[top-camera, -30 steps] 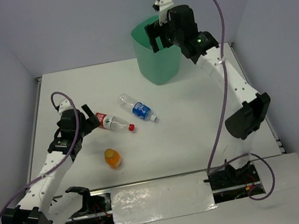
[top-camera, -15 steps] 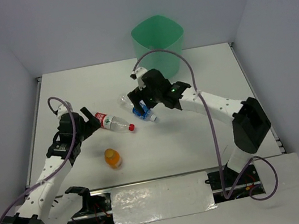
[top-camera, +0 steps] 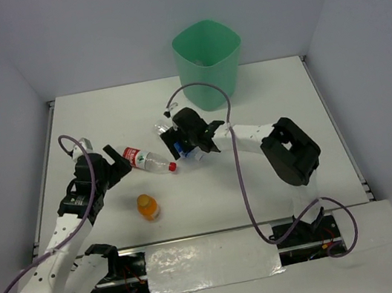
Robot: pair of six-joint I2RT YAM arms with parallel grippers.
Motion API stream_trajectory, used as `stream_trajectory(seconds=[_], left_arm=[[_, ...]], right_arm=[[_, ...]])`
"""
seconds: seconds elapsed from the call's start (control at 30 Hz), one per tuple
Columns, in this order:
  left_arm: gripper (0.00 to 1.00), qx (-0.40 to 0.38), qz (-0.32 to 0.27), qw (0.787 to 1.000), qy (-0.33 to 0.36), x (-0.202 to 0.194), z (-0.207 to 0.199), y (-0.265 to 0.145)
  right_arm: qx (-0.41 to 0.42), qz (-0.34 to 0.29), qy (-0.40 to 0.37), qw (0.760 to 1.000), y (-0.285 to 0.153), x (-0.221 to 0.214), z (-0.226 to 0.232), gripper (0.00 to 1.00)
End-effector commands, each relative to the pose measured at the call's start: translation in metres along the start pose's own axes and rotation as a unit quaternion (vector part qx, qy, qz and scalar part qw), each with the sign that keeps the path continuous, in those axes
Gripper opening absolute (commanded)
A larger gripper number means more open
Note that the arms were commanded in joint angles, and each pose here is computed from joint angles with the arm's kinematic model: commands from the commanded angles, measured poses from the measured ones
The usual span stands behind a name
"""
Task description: Put the plastic bottles in the bin
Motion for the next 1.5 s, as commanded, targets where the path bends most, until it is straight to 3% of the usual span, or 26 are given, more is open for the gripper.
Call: stream_trajectory(seconds=[0.0,0.3,0.4,0.47,0.5,0.6,0.67,0.93,1.07,1.13,1.23,1.27,1.33,1.37,1.4,1.47], left_arm=[[0.99,0.005,-0.003,1.000,-0.014,-0.001,0.002,-0.002],[0.99,0.001,-0.003,1.000,-0.019,0.000,0.002,-0.005],[0.99,-0.001,-0.005,1.000,-0.020,0.001,0.001,-0.005],[0.99,-0.001,-0.004,1.000,-0.019,0.001,0.001,-0.005],[0.99,-0.001,-0.004,1.000,-0.019,0.001,0.000,-0.005],[0.99,0.004,-0.002,1.000,-0.017,0.001,0.001,-0.004],[0.99,0.006,-0.005,1.000,-0.015,0.003,0.000,-0.004],[0.99,0.010,-0.009,1.000,-0.012,0.006,-0.002,-0.002],[0.99,0.013,-0.010,1.000,-0.004,0.008,-0.003,0.001],[0.99,0.016,-0.012,1.000,-0.003,0.009,-0.003,0.002],[0.99,0.021,-0.013,1.000,-0.001,0.010,-0.003,0.006],[0.99,0.018,-0.014,1.000,-0.002,0.010,-0.005,0.008],[0.99,0.014,-0.011,1.000,-0.002,0.010,-0.007,0.011],[0.99,0.014,-0.008,1.000,-0.002,0.011,-0.009,0.014],[0.99,0.014,-0.006,1.000,-0.002,0.011,-0.010,0.015],[0.99,0.018,-0.004,1.000,-0.004,0.012,-0.012,0.019]], right_arm=[[-0.021,-0.023,0.021,0.999,0.015,0.001,-0.004,1.00],[-0.049,0.001,0.062,0.997,0.035,-0.019,-0.023,0.99],[-0.041,0.003,0.059,0.997,0.036,-0.022,-0.022,0.94],[-0.034,-0.004,0.055,0.998,0.030,-0.017,-0.021,0.80],[-0.031,-0.010,0.054,0.998,0.027,-0.013,-0.021,0.68],[-0.039,-0.043,0.046,0.997,0.005,0.012,-0.023,0.49],[-0.043,-0.069,0.037,0.996,-0.013,0.029,-0.026,0.45],[-0.079,-0.204,0.011,0.976,-0.120,0.127,-0.050,0.45],[-0.093,-0.260,0.024,0.961,-0.159,0.167,-0.094,0.46],[-0.102,-0.277,0.026,0.955,-0.168,0.179,-0.114,0.47],[-0.140,-0.317,0.028,0.938,-0.181,0.211,-0.152,0.56],[-0.148,-0.299,0.022,0.942,-0.163,0.211,-0.165,0.57],[-0.169,-0.327,0.021,0.929,-0.173,0.237,-0.187,0.57],[-0.171,-0.313,0.024,0.934,-0.165,0.238,-0.194,0.59],[-0.172,-0.292,0.024,0.940,-0.137,0.235,-0.208,0.61],[-0.172,-0.312,0.016,0.934,-0.138,0.253,-0.215,0.65]])
Point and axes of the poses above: each gripper's point midway between its finger pads, its own y axis out along the fingers, its own z axis along the line the jaws close on, x = y × z, the point moved 9 cm from there along -y, back along the fingers, and after that the axes turned 4 degrees about -y, right-handed, at the moved point
